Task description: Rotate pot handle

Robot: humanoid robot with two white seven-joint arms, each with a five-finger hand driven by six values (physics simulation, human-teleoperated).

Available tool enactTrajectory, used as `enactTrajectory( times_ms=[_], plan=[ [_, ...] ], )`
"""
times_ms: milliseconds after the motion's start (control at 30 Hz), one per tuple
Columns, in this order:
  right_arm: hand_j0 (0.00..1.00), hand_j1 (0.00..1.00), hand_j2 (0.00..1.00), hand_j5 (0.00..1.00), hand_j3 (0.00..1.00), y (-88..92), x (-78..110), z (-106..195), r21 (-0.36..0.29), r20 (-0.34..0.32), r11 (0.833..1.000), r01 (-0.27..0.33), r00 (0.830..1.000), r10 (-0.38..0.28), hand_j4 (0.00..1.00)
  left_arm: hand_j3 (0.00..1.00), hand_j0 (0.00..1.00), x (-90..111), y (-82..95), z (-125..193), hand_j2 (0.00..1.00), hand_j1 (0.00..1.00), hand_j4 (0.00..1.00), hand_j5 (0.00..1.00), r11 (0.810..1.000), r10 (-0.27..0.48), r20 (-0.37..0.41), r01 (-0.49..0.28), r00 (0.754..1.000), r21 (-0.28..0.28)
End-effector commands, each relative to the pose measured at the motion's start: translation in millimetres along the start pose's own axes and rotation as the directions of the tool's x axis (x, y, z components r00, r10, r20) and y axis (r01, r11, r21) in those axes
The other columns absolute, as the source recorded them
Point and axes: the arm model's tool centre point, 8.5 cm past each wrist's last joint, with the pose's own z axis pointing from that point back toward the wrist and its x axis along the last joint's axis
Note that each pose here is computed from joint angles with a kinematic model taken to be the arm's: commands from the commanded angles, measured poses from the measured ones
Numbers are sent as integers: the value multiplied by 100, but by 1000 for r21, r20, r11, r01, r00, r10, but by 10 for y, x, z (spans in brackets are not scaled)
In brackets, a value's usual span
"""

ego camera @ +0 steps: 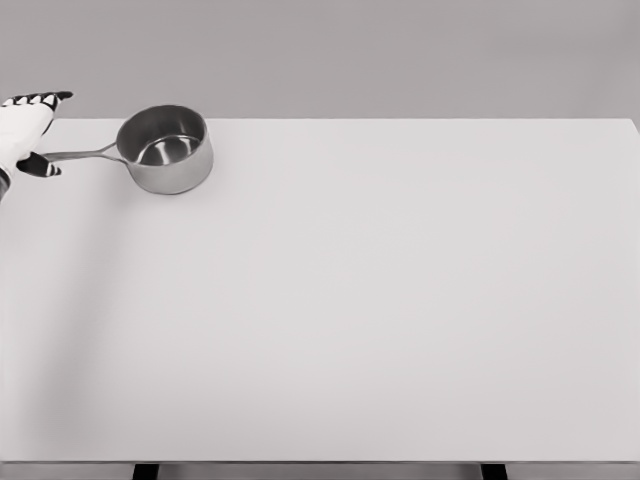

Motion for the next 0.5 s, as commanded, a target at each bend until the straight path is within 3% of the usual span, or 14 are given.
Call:
enactTrajectory(
  times_ms=[0,467],
  plan=[
    [100,100,100,100,100,0,-3,1,0,-1,1000,0,1000,0,100,100,100,-64,-7,-1,100,100,100,100,1000,5,-9,-5,1000,-2],
    [100,100,100,100,100,-1,2,0,0,1,1000,0,1000,0,100,100,100,-64,-22,-65,100,100,100,100,999,34,-27,-34,999,-3]
  ],
)
